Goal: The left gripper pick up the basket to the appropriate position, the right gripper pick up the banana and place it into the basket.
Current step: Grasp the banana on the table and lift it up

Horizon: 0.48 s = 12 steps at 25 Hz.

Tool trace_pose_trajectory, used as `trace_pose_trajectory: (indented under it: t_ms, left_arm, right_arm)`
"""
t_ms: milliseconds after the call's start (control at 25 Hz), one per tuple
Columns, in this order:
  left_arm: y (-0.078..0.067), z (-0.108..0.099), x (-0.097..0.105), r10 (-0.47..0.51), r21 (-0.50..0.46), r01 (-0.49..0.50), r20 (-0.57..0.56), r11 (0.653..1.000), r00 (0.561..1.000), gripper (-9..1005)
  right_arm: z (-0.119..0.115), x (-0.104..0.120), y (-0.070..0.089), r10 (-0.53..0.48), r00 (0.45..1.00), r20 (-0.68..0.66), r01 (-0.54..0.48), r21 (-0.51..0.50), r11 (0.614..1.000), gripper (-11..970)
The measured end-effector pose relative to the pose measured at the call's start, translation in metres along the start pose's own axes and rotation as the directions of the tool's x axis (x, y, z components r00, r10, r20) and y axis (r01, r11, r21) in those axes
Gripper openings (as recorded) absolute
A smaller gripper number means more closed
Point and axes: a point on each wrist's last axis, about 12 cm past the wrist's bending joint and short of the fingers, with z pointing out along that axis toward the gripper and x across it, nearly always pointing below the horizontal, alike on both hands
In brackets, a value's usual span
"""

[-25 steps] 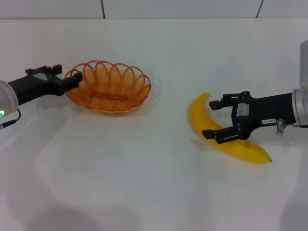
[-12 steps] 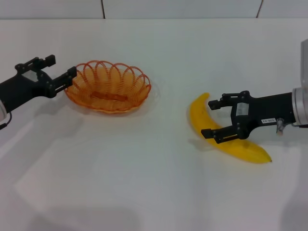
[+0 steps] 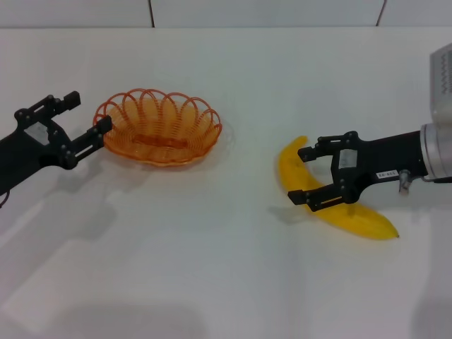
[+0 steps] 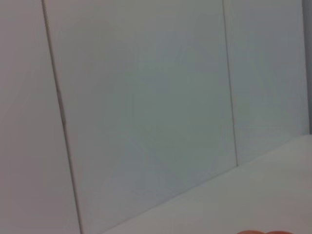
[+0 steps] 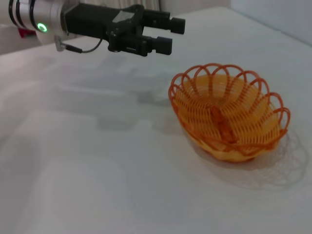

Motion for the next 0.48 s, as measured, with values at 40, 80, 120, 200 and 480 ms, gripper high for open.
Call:
trace_pose_trajectory:
  t_ms: [40, 80, 120, 200, 480]
  left_arm:
    - [-0.001, 0.0, 0.001, 0.004, 0.0, -0.004, 0.002, 1.0, 1.0, 695]
    - [-0.001, -0.001, 0.001, 0.005, -0.002, -0.005, 0.003, 1.0, 1.0, 695]
    - [-0.001, -0.001, 0.001, 0.004, -0.004, -0.004, 0.005, 1.0, 1.0, 695]
    - [-0.001, 0.0, 0.001, -0.002, -0.006, 0.002, 0.006, 1.0, 1.0, 695]
    - [-0.004, -0.003, 0.006, -0.025, -0.007, 0.025, -0.007, 1.0, 1.0, 695]
  right_arm:
    - [0.0, -0.002, 0.001, -0.004, 1.0, -0.01, 0.004, -0.001, 1.0, 809]
    - [0.001, -0.005, 0.001, -0.006, 1.0, -0.02, 0.006, -0.001, 1.0, 808]
    - [0.001, -0.007, 0.001, -0.007, 1.0, -0.03, 0.007, 0.002, 1.0, 808]
    - [0.002, -0.01, 0.001, -0.004, 0.999, -0.052, 0.005, 0.017, 1.0, 807]
    - [0.009, -0.024, 0.009, -0.015, 0.989, -0.145, 0.025, 0.072, 0.997, 805]
